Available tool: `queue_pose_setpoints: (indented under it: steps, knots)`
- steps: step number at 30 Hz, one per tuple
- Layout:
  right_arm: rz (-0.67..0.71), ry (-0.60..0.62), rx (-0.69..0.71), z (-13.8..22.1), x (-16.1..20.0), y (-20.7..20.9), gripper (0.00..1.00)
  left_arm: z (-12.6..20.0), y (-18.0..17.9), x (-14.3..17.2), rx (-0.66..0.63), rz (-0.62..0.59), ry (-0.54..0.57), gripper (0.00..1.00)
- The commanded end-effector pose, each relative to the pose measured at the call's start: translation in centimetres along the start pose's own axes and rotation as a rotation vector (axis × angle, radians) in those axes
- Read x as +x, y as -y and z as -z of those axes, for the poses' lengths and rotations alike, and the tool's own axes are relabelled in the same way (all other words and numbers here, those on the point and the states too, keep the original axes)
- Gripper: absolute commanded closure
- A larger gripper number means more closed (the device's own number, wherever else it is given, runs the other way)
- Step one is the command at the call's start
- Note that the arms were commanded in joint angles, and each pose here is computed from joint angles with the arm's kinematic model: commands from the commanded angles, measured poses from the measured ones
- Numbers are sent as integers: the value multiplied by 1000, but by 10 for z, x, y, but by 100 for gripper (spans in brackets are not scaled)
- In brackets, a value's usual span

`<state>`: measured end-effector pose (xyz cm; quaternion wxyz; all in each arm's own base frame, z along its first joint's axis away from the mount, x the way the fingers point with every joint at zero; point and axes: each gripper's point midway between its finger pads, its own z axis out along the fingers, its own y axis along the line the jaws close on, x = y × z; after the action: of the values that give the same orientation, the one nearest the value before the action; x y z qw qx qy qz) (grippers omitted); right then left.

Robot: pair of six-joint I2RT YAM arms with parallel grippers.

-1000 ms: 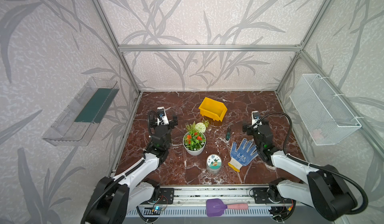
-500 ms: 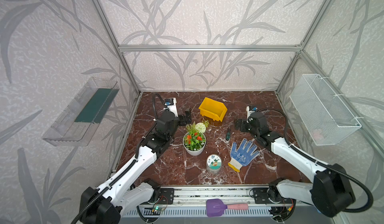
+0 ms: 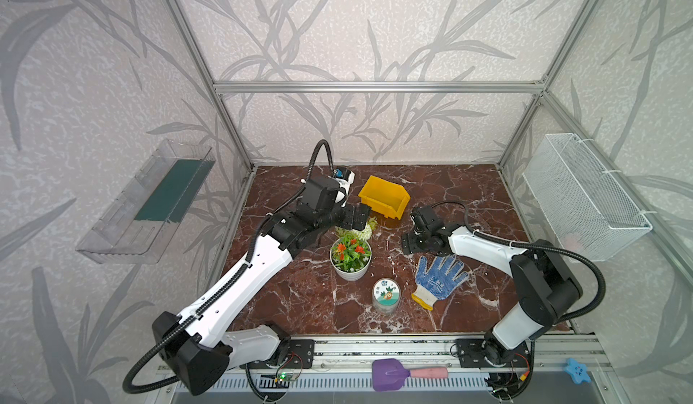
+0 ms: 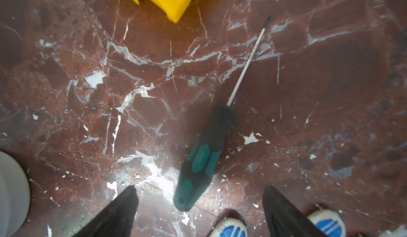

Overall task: Put the screwdriver in the bin
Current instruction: Pick up the screwdriver from the center of the table.

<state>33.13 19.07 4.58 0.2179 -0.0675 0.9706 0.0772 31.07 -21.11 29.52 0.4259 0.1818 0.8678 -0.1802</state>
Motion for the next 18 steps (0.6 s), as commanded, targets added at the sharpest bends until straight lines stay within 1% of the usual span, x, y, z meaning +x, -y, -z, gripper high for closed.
queue_pose_setpoints:
  steps: [1,3,5,6,9,11,13,16,18]
  knots:
    - [-8,-40,0,-2,0,-3,17,7,6,27,47,-202,-95,1]
    - [-4,-82,2,-13,3,-5,24,11,6,23,42,-253,-44,1]
    - [-9,-107,8,-19,3,-6,30,15,7,22,53,-272,3,1]
    - [-8,-118,9,-21,4,-7,34,16,8,23,60,-279,21,1]
    - [-8,-130,22,-24,5,-5,43,19,7,25,64,-307,75,1]
    - [-2,-130,43,-25,6,-2,48,23,2,24,33,-306,101,1]
    - [1,-135,66,-26,9,3,49,24,-5,25,2,-299,115,1]
    - [0,-155,101,-31,13,9,56,22,-15,27,-38,-279,112,1]
    - [1,-169,118,-33,16,12,62,19,-17,28,-45,-265,104,1]
